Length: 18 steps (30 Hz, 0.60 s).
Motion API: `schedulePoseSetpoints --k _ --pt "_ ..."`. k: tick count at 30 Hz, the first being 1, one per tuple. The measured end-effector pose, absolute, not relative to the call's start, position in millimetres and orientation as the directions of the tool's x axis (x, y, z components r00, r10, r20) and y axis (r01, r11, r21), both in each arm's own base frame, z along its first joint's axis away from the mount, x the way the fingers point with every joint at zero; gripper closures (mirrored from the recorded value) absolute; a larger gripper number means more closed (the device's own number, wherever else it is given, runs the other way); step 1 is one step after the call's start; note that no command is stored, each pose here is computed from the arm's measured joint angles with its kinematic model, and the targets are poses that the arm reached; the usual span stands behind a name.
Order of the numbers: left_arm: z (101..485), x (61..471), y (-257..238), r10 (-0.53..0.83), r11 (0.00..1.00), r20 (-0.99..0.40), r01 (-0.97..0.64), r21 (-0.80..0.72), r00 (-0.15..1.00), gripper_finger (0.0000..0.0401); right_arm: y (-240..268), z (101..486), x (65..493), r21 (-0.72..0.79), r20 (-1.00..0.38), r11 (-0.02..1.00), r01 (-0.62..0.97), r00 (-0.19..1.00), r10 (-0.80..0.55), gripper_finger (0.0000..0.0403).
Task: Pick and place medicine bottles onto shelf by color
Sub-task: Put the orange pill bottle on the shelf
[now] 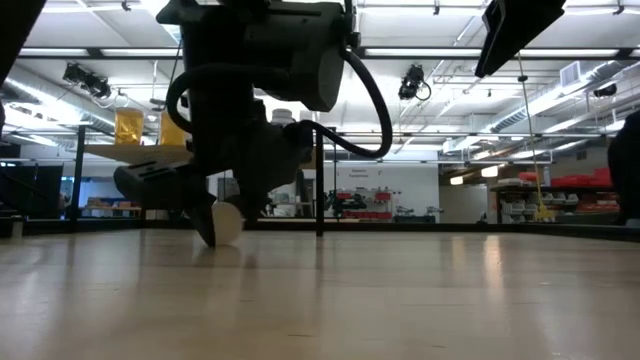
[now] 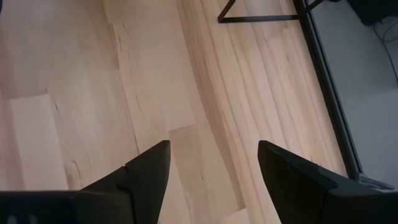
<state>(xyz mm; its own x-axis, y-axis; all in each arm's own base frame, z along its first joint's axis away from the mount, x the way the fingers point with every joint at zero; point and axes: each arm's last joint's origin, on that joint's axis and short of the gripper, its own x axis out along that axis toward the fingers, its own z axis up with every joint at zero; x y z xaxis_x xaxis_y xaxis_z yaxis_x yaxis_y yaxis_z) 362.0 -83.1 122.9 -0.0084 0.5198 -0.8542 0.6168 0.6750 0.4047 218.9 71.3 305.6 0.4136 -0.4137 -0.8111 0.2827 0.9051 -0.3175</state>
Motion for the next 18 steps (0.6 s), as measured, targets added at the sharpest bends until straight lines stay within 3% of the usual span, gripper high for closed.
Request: schedulePoseSetpoints --k 18 --pt "130 349 -95 0.568 0.629 -0.818 0.688 0.362 -0.089 0.0151 71 306 219 -0.318 -0.811 0.905 0.282 0.414 -0.413 0.0152"
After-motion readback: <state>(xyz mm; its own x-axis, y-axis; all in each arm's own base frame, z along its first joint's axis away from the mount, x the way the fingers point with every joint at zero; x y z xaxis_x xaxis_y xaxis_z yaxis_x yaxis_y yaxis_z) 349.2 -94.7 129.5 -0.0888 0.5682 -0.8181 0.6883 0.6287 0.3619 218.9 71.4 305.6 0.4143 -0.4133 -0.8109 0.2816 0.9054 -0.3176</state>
